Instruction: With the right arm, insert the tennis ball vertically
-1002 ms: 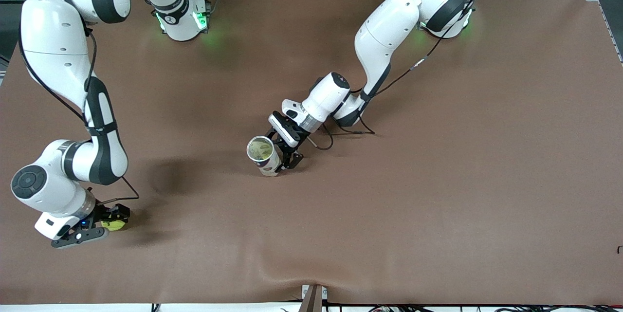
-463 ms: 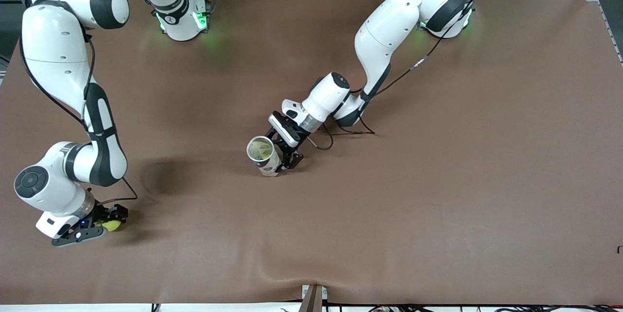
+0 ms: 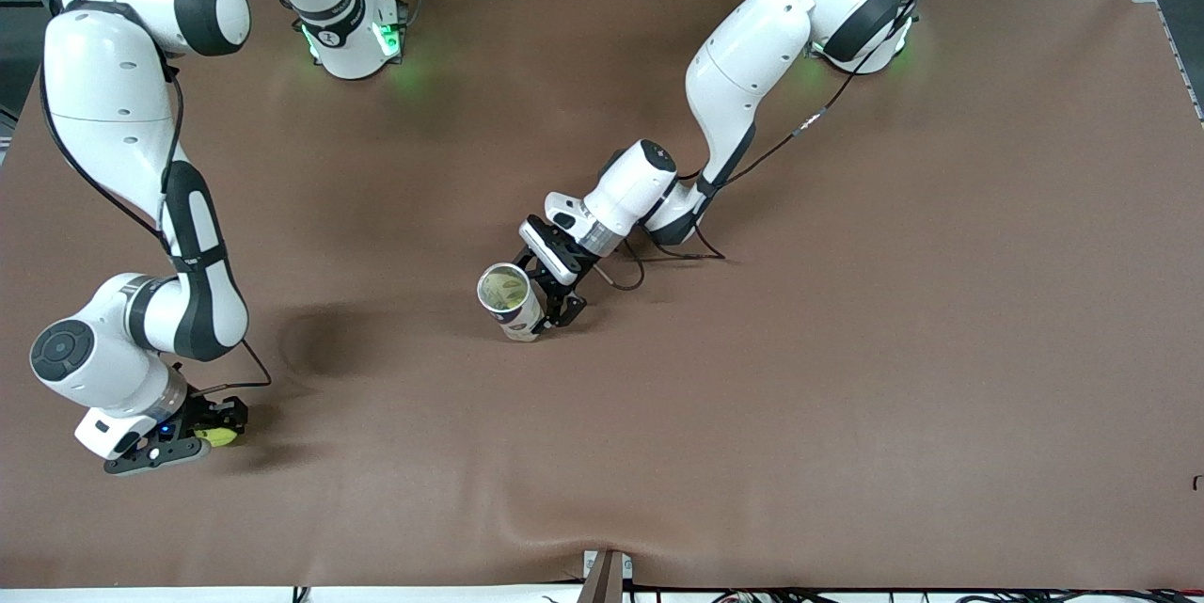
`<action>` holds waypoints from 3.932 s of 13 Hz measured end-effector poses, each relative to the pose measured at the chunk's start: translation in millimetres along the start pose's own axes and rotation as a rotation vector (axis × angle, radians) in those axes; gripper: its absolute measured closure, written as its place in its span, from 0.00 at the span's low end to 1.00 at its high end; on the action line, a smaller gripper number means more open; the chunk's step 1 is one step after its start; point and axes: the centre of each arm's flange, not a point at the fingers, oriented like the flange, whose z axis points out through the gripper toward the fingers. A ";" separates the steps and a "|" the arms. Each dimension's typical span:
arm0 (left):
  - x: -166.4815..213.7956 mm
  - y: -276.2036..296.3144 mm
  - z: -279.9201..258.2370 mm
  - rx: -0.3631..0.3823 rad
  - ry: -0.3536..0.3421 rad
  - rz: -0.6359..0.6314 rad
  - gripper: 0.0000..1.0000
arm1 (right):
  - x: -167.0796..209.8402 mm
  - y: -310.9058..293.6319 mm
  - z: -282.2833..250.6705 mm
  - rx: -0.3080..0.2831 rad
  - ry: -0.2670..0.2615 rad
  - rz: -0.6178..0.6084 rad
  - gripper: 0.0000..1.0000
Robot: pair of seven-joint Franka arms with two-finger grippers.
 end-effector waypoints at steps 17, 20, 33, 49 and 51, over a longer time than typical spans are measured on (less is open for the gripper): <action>0.3 -0.1 0.0 0.000 0.001 0.000 0.14 | 54.3 -405.2 -263.8 0.142 -0.169 0.483 0.34; 0.4 0.0 0.0 0.000 0.001 0.000 0.14 | 43.0 -454.2 -275.4 0.142 -0.178 0.537 0.34; 1.9 -5.2 -0.5 0.008 0.007 -0.003 0.14 | 23.3 -467.5 -251.5 0.084 -0.277 0.528 0.34; 2.3 -5.3 -0.6 0.008 0.008 -0.003 0.13 | 46.9 -295.0 -295.3 0.107 -0.234 0.466 0.00; 2.3 -5.3 -0.5 0.008 0.008 -0.003 0.13 | 42.3 -231.6 -296.2 0.117 -0.233 0.396 0.00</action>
